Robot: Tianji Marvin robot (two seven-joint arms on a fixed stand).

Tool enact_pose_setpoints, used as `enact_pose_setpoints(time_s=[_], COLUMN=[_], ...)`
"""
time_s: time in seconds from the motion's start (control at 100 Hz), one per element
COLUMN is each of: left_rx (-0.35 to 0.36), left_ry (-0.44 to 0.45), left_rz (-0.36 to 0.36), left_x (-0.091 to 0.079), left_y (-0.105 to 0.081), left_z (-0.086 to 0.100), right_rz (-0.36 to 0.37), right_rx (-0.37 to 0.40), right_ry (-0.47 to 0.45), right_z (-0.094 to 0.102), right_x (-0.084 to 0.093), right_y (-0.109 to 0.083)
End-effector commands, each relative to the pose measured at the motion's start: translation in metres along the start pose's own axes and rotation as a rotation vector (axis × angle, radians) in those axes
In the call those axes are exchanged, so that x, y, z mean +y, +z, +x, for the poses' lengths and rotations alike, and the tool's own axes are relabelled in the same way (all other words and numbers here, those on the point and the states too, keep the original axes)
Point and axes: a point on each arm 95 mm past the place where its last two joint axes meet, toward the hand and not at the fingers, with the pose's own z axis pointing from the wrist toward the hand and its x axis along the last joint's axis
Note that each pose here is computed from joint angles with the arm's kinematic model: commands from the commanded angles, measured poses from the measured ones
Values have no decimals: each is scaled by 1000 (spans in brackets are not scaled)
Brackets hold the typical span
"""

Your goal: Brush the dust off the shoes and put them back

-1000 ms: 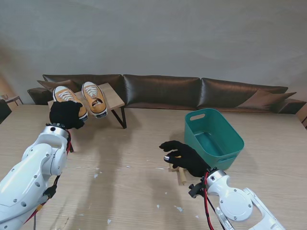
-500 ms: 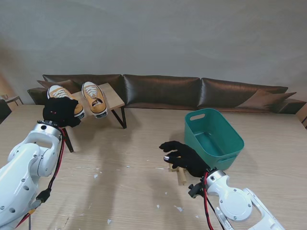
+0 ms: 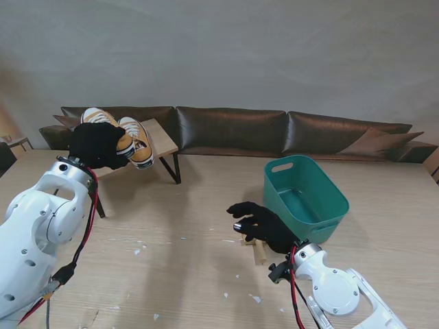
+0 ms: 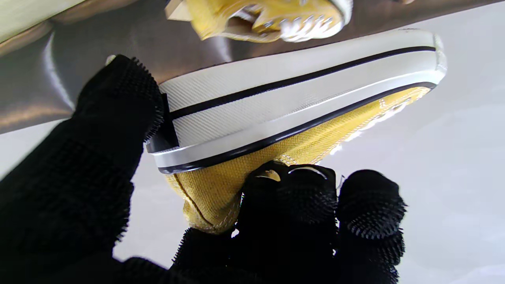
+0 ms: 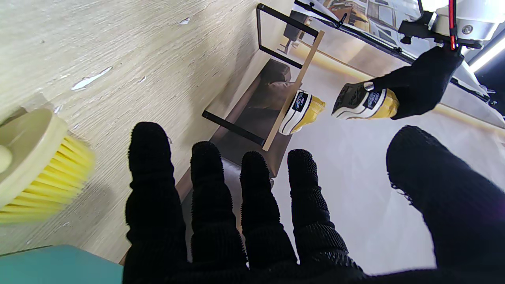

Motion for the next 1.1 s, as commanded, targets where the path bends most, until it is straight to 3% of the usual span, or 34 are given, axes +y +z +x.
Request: enact_pose_setpoints(time_s=[0.0,0.55,0.83,1.09], left_rx=[41,310,434,507], left_ry=[-5,-151,-256,-329], left_rz=[42,30,-33,-114], left_x=[-21,-36,-19,4], left_y=[10,47,48,38], left_z=[11,87,121,133], right_rz=[13,-15,-34,-37], right_rx=[1,1,-3,-6], right_ry=[7,7,8,9], right_z=[0,-2,-4,-5], right_x=[-4,1,6,7], right_y=[1,4,5,6])
